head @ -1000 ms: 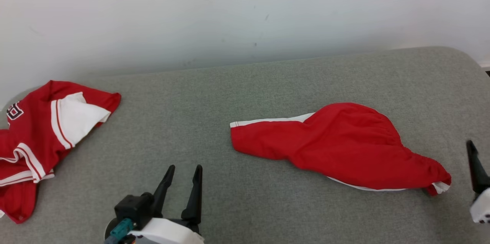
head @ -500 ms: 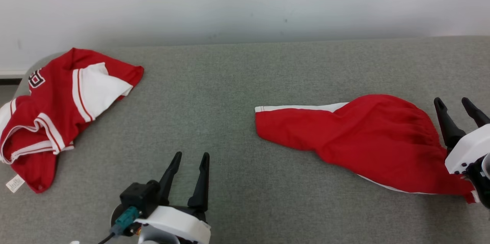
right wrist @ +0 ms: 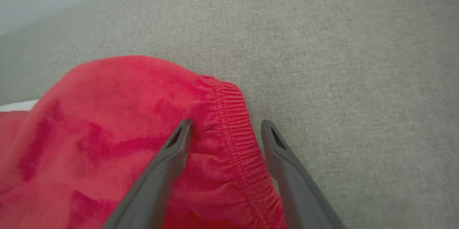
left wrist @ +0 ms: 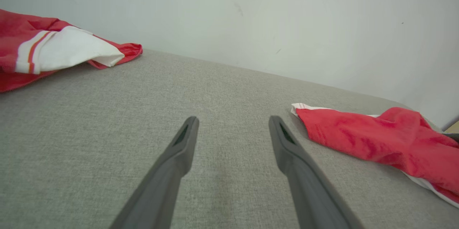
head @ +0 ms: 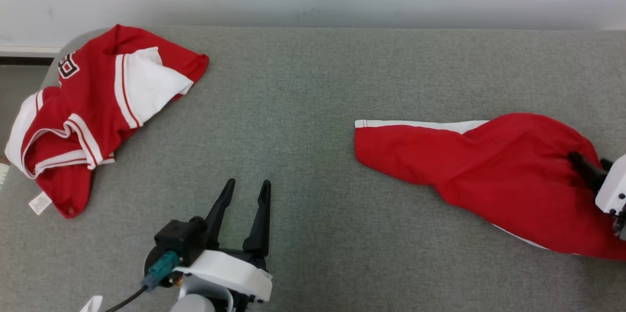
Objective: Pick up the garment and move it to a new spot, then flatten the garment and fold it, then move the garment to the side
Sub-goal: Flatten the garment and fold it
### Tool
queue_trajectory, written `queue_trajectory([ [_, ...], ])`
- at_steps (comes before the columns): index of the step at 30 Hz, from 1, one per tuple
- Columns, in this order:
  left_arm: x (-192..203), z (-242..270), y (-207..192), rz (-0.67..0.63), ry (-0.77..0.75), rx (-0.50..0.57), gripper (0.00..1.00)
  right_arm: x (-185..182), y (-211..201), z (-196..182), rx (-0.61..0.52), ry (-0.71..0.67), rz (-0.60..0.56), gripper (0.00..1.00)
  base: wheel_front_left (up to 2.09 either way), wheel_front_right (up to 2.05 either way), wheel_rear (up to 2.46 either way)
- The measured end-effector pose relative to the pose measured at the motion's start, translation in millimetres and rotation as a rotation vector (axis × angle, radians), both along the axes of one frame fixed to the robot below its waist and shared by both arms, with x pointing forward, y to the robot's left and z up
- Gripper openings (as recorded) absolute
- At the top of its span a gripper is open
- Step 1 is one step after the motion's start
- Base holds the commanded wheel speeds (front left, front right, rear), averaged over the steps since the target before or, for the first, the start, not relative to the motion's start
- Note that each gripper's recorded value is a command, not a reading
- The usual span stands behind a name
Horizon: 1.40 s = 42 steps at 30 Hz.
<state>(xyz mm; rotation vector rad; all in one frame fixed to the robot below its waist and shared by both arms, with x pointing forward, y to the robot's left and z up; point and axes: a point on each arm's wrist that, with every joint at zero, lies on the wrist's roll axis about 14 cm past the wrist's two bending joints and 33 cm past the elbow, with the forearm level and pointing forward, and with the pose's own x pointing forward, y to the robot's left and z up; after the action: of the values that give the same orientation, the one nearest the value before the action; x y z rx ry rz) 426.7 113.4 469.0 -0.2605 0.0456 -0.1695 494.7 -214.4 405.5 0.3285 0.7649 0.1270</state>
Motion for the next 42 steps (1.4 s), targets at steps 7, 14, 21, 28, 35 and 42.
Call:
queue_trajectory([
  [7,1.5,0.1,0.8,0.001,-0.002,0.007,1.0,-3.8,8.5,-10.2,0.04,0.079,0.009,0.35,0.0,0.0,0.0],
  [14,-0.6,3.2,0.7,0.0,-0.009,0.009,1.0,12.1,4.3,15.6,0.007,-0.065,0.006,0.0,0.0,0.0,0.0],
  [21,-0.7,2.2,-2.9,-0.011,-0.008,0.007,1.0,46.5,6.9,62.1,0.003,-0.272,-0.005,0.0,0.0,0.0,0.0],
  [28,12.2,-11.4,2.2,0.001,0.018,0.009,1.0,100.8,-15.0,80.6,0.025,-0.368,-0.122,0.0,0.0,0.0,0.0],
  [35,15.1,-26.9,20.4,0.049,0.056,0.026,1.0,137.0,-42.5,61.3,0.019,-0.359,-0.278,0.0,0.0,0.0,0.0],
  [42,16.4,-26.4,23.2,0.059,0.056,0.03,1.0,132.0,-29.5,37.7,0.001,-0.293,-0.283,1.0,0.0,0.0,0.0],
])
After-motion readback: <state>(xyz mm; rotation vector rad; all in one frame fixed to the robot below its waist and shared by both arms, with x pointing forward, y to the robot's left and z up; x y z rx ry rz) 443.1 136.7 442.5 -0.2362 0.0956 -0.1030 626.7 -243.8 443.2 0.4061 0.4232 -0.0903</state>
